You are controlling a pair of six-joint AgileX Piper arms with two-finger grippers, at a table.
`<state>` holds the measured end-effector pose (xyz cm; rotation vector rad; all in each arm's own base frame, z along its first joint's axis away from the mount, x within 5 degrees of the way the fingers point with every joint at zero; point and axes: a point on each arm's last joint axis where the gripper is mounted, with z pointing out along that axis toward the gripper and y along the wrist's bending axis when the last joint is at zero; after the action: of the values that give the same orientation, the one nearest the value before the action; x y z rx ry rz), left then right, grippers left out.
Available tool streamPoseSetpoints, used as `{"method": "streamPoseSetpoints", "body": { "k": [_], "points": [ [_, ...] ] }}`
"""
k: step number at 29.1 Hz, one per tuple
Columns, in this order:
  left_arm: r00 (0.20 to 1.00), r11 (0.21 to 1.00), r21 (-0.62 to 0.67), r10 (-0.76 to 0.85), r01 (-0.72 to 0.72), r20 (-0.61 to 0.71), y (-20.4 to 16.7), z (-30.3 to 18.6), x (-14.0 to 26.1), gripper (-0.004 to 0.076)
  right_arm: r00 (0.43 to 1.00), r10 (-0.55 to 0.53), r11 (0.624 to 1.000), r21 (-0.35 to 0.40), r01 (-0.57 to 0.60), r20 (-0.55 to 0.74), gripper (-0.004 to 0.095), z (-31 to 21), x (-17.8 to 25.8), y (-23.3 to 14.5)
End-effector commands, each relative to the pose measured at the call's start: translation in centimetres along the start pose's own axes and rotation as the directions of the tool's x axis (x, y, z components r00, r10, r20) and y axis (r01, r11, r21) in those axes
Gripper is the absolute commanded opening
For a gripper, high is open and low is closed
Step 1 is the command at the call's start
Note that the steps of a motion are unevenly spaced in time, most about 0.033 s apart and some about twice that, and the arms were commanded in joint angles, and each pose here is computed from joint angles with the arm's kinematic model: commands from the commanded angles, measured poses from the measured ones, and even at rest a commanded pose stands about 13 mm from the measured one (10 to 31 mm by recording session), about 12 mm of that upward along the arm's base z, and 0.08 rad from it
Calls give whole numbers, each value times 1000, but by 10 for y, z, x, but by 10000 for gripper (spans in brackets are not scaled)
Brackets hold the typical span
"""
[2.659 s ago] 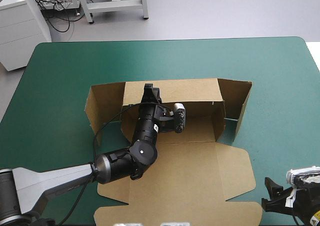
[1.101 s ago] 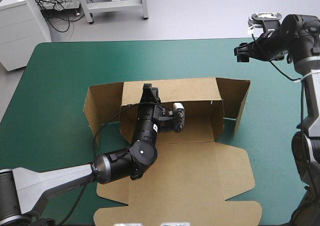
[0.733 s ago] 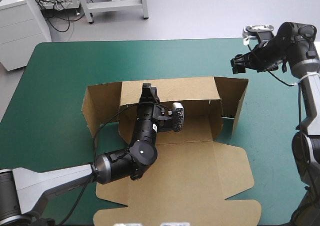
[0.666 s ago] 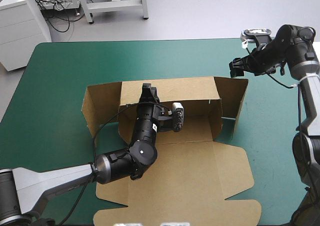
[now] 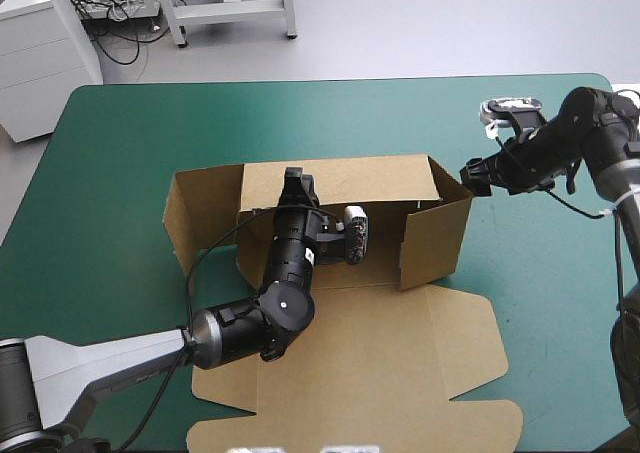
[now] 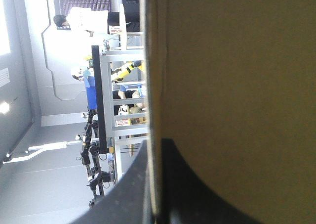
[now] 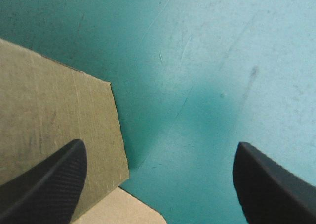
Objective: Fold the box
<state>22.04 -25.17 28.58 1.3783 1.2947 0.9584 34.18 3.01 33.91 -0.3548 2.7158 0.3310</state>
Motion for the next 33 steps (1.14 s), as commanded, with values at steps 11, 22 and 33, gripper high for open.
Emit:
{"method": "streamPoseSetpoints", "body": {
  "k": [11, 22, 33],
  "points": [
    [1000, 990, -139, 8, -7, 4, 27, -8, 0, -32, 986, -124, 991, -37, 128, 114, 738, -9, 48, 17],
    [1000, 990, -139, 8, -7, 4, 27, -8, 0, -32, 965, -208, 963, -138, 230, 158, 738, -7, 52, 28],
    [1000, 990, -139, 8, -7, 4, 27, -8, 0, -32, 957, -230, 942, -206, 264, 178, 736, -9, 52, 34]
  ]
}}
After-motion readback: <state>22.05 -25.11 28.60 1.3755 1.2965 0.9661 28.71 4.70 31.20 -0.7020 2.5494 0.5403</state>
